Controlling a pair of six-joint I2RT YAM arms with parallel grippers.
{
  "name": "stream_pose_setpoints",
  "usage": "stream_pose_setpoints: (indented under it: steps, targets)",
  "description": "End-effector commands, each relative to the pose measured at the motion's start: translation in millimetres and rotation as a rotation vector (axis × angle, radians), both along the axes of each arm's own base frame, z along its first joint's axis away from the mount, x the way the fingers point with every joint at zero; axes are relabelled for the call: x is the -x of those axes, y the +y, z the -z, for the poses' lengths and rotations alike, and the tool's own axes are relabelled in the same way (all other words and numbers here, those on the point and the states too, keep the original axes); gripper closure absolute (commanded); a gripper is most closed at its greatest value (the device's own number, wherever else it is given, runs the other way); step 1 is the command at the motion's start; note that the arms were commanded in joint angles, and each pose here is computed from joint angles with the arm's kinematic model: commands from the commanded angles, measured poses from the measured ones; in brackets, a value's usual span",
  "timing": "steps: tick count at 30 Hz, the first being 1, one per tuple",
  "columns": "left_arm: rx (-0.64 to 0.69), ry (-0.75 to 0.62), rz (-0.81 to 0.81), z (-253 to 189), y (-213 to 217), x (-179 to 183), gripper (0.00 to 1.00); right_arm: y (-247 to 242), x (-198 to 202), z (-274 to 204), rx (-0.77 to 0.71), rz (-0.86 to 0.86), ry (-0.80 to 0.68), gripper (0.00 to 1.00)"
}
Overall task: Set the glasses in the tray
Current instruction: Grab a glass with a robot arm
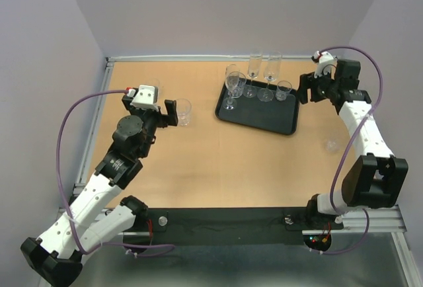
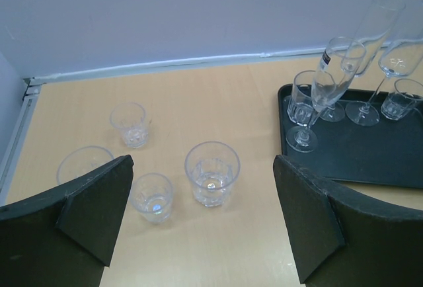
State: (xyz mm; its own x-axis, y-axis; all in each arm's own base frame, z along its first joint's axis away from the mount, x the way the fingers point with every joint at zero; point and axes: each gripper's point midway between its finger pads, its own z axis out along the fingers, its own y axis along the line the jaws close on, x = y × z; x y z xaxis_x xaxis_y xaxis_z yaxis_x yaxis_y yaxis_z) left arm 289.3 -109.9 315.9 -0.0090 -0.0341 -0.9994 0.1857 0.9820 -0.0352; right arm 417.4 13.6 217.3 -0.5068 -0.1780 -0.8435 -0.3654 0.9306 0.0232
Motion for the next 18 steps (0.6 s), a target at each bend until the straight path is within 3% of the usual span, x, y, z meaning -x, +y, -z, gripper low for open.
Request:
stream_pose_setpoints:
  steps: [1,18]
  targets:
    - [0.023,-0.033,-0.006,-7,0,-3,0.01,13,20,-15,-0.015,-0.102,-0.096,0.25]
    - [-0.008,-0.001,-0.046,7,4,-11,0.01,37,72,-5,-0.096,-0.216,-0.182,0.24]
